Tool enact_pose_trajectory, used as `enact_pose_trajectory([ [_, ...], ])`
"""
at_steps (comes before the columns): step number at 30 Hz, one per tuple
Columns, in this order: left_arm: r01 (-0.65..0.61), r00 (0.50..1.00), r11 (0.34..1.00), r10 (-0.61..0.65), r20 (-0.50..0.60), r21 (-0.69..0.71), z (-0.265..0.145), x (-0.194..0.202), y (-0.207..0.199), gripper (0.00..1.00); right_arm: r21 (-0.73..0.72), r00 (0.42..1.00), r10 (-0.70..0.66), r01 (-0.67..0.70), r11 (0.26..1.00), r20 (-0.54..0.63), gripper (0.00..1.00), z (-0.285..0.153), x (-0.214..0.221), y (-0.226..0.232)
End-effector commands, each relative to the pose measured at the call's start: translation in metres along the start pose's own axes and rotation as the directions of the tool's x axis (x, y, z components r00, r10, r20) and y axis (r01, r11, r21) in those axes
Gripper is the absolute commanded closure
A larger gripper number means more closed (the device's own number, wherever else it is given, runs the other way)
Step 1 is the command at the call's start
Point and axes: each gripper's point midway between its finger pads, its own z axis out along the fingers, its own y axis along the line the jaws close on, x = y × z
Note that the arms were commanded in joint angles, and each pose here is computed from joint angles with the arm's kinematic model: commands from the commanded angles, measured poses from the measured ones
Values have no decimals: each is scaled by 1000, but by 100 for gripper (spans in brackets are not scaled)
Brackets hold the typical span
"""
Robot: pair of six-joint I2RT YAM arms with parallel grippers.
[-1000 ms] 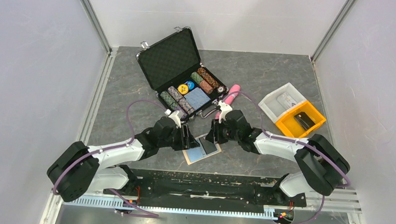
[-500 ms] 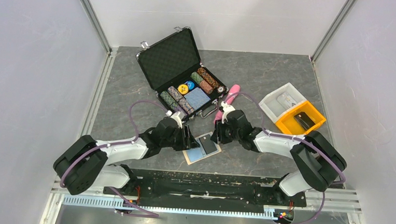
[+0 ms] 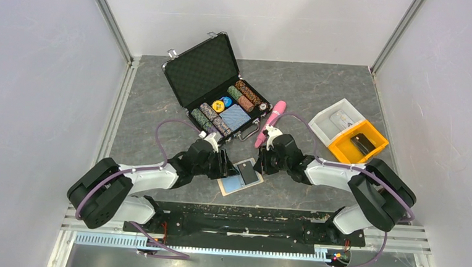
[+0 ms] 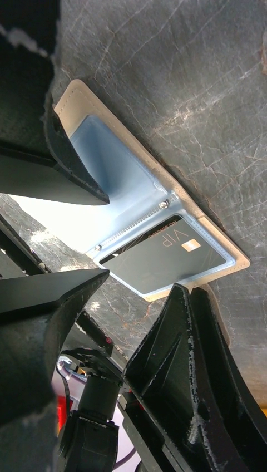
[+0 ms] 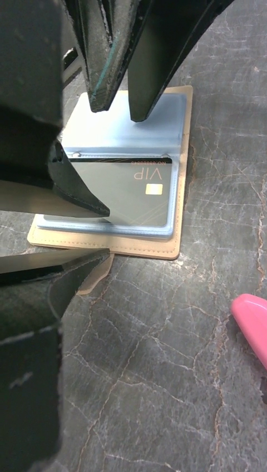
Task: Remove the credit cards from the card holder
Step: Remove the credit card from the card holder.
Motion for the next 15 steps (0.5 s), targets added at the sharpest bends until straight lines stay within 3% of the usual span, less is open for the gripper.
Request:
enact_pose_trajectory([
  [1,28,999,998,-30,44,52,-4,-13,-19,48,-31,999,-28,29,999,35,69,-13,-18,13],
  [15,28,999,997,-30,34,69,-2,-13,-23,47,-99,1000,-15,17,995,16,72,-5,-15,24],
])
